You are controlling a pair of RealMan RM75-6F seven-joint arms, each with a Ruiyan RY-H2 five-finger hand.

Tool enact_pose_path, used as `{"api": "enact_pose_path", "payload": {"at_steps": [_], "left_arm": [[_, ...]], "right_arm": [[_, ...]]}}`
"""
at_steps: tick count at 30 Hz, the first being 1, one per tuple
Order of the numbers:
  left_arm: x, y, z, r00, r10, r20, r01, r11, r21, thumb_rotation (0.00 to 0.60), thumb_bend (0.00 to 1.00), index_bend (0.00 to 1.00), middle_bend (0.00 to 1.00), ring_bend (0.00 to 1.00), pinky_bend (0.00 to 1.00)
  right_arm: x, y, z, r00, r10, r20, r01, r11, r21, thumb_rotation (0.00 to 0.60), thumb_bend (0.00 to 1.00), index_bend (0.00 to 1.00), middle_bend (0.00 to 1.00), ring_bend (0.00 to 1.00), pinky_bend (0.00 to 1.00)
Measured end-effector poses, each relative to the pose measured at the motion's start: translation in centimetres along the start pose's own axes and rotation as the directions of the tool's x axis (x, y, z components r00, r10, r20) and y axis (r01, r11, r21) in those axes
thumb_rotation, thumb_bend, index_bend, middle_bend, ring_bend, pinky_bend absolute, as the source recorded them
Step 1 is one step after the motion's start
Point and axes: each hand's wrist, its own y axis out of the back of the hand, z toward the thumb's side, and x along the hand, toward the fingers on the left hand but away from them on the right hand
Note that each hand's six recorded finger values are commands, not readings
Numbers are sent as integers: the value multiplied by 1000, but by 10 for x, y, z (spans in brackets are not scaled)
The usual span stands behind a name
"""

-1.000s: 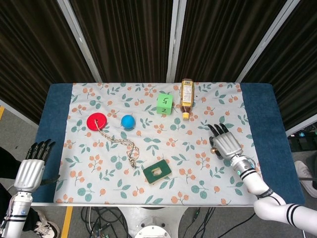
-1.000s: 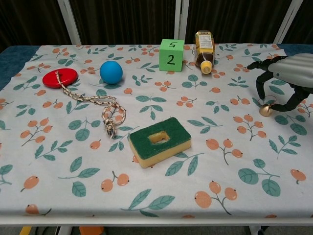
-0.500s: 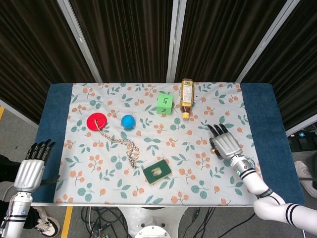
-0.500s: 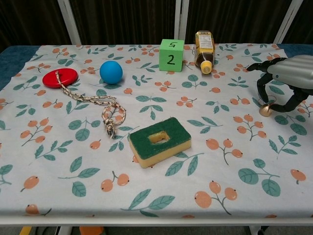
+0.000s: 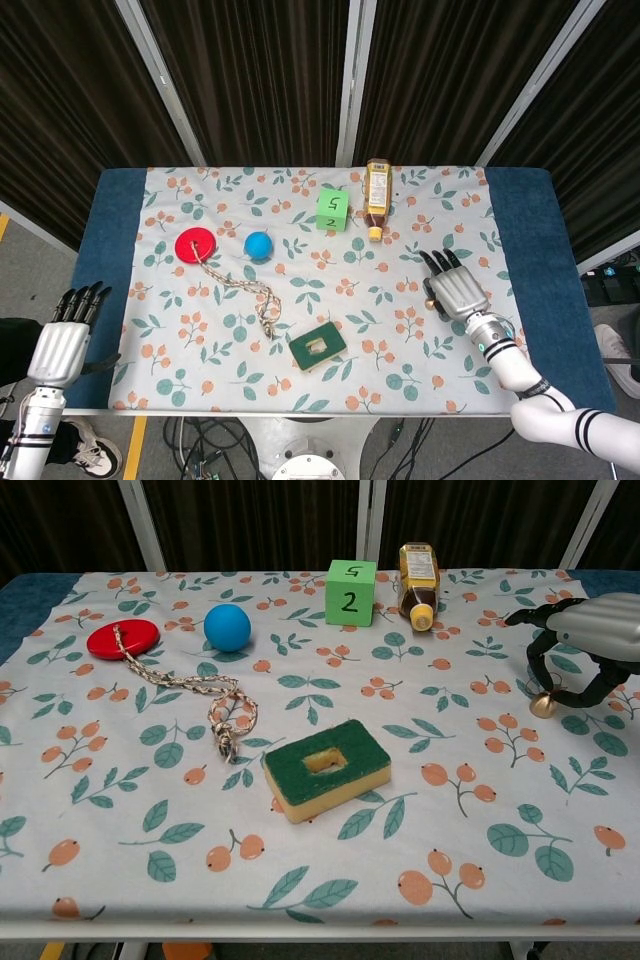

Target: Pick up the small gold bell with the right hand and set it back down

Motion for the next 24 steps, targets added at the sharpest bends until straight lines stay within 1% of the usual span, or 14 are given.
{"api": "enact_pose_path", "payload": {"at_steps": [9, 17, 21, 24], "left_arm": [[-1, 0, -1, 1000, 1, -2, -1, 1000, -3, 600, 0, 0, 0, 0, 6], [-1, -1, -2, 1000, -1, -3, 1, 1000, -5, 600, 0, 0, 0, 0, 6], [0, 0, -1, 1000, 1, -2, -1, 1000, -5, 600, 0, 0, 0, 0, 6], [0, 1, -1, 1000, 4, 0, -4, 1000, -5, 600, 0, 0, 0, 0, 6]], "right_arm": [[-1, 0, 0, 1000, -2, 3, 2, 1000, -3, 600, 349, 654, 77, 0, 0], [1, 4, -3, 1000, -25, 8, 26, 999, -23, 600, 403, 722, 94, 0, 0], [4, 15, -7, 998, -62, 11, 63, 997, -35, 600, 412, 736, 100, 0, 0], [8, 31, -9, 994, -112, 11, 112, 993, -44, 600, 422, 752, 111, 0, 0]]}}
